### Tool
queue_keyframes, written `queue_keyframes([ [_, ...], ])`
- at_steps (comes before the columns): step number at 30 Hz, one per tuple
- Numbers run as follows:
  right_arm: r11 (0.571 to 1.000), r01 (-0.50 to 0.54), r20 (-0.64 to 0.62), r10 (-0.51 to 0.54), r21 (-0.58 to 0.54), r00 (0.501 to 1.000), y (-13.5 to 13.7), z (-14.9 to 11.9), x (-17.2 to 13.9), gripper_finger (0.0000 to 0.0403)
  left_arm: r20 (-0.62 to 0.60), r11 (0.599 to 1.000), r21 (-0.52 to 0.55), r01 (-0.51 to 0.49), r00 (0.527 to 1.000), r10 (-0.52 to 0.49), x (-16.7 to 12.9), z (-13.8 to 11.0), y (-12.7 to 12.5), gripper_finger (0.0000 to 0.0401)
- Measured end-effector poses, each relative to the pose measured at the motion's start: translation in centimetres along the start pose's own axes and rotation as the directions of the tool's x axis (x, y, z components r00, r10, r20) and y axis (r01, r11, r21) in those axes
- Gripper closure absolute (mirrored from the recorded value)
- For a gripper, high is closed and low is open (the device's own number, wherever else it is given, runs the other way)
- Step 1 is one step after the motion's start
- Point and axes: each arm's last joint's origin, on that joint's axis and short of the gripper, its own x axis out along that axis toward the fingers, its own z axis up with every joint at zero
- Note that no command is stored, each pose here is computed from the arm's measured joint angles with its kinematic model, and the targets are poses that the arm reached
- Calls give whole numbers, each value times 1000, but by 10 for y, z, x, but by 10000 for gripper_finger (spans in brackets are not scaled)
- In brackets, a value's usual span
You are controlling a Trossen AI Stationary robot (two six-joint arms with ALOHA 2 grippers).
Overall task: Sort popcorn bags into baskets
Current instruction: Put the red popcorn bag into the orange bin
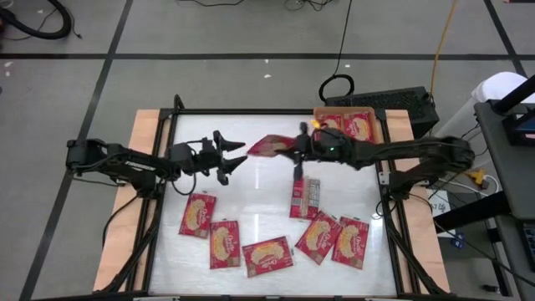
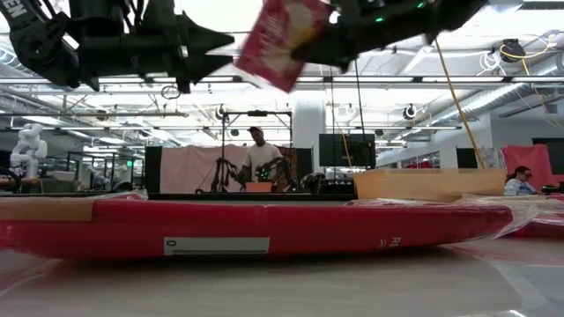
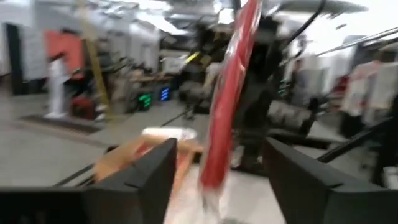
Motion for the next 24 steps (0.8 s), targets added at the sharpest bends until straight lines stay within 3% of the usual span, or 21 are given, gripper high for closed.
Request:
queue_keyframes([
  [6,985,171,-132,-170,-6,977,-29,10,-49,394,-85,996,3,-84,993,84,-1,-9,3,109],
  [14,918,387,-280,-394,-83,875,-91,0,-95,393,-130,997,-28,-66,990,62,-1,-14,-3,128],
  [24,915,386,-476,-288,119,831,-153,-39,-135,392,-133,998,-38,-44,990,38,-1,-14,-8,178],
])
